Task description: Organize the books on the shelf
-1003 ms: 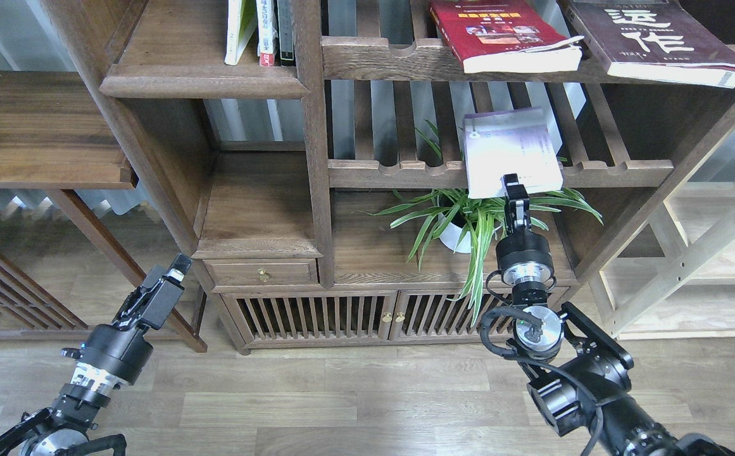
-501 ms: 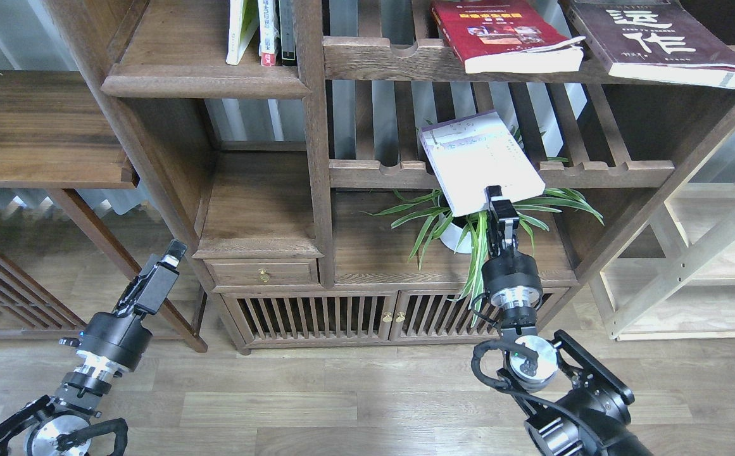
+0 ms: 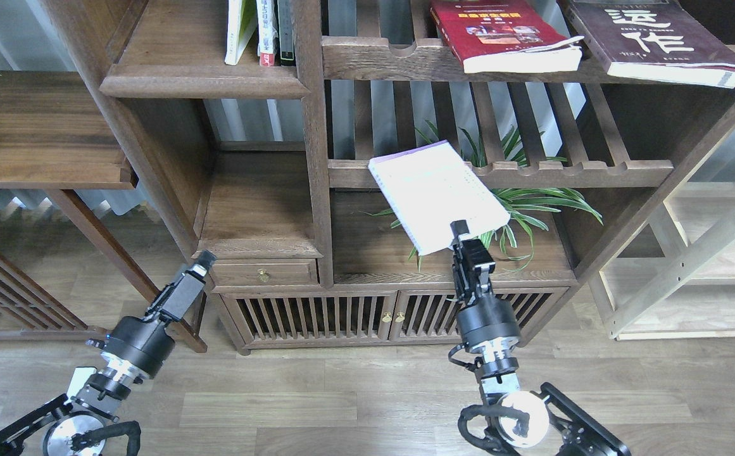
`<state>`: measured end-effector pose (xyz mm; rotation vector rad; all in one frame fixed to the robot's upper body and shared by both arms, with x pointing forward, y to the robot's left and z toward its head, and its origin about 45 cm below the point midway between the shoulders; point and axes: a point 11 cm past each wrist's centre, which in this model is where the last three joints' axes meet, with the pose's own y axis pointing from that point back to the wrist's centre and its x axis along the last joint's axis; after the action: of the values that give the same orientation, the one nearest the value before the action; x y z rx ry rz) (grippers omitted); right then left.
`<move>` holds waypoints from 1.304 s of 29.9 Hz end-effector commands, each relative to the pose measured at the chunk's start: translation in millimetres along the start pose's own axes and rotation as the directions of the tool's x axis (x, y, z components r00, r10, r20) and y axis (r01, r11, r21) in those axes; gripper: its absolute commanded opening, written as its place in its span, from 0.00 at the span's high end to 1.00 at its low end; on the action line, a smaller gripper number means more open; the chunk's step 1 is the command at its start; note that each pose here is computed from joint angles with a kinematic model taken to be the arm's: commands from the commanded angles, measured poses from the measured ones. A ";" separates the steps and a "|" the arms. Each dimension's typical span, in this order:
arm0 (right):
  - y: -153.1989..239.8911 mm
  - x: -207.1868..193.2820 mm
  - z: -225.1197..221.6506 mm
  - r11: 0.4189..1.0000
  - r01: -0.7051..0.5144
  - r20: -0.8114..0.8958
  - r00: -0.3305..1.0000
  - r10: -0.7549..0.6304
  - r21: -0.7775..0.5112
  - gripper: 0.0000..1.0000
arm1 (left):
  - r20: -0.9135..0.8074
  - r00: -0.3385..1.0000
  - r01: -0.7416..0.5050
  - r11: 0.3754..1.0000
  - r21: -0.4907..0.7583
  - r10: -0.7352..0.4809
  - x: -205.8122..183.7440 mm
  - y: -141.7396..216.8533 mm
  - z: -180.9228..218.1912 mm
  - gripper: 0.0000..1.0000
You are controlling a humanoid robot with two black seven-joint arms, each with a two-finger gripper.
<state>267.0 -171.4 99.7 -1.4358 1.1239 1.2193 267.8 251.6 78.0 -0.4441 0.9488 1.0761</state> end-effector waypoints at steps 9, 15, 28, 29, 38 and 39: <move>16.9 3.2 34.0 0.991 -0.003 -0.005 1.000 0.003 -0.136 0.75 | -0.149 0.989 0.015 0.982 0.189 0.014 -12.3 8.7 -33.6 0.03; 18.9 4.7 34.3 0.991 -0.009 -0.005 1.000 0.009 -0.137 0.75 | -0.211 0.977 0.066 0.965 0.253 -0.011 -32.9 13.6 -39.5 0.11; 29.1 12.0 34.1 0.990 -0.037 -0.002 0.999 0.037 -0.133 0.74 | -0.145 0.989 0.057 0.974 0.221 -0.025 -29.2 14.2 -7.7 0.01; 29.1 12.0 34.1 0.990 -0.037 -0.002 0.999 0.037 -0.133 0.74 | -0.125 0.991 0.062 0.974 0.216 -0.035 -29.9 10.3 -2.9 0.01; 31.0 13.2 34.2 0.990 -0.041 -0.003 0.999 0.041 -0.138 0.72 | -0.004 0.994 0.104 0.983 0.150 -0.105 -38.9 -13.6 35.7 0.01; 30.8 13.2 33.8 0.990 -0.041 -0.003 0.999 0.041 -0.136 0.72 | -0.026 0.991 0.134 0.983 0.126 -0.131 -48.7 -16.1 37.4 0.01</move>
<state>231.8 -143.2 80.6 -1.5235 1.0918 1.3517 283.8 252.4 118.1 -0.3149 0.9965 0.9086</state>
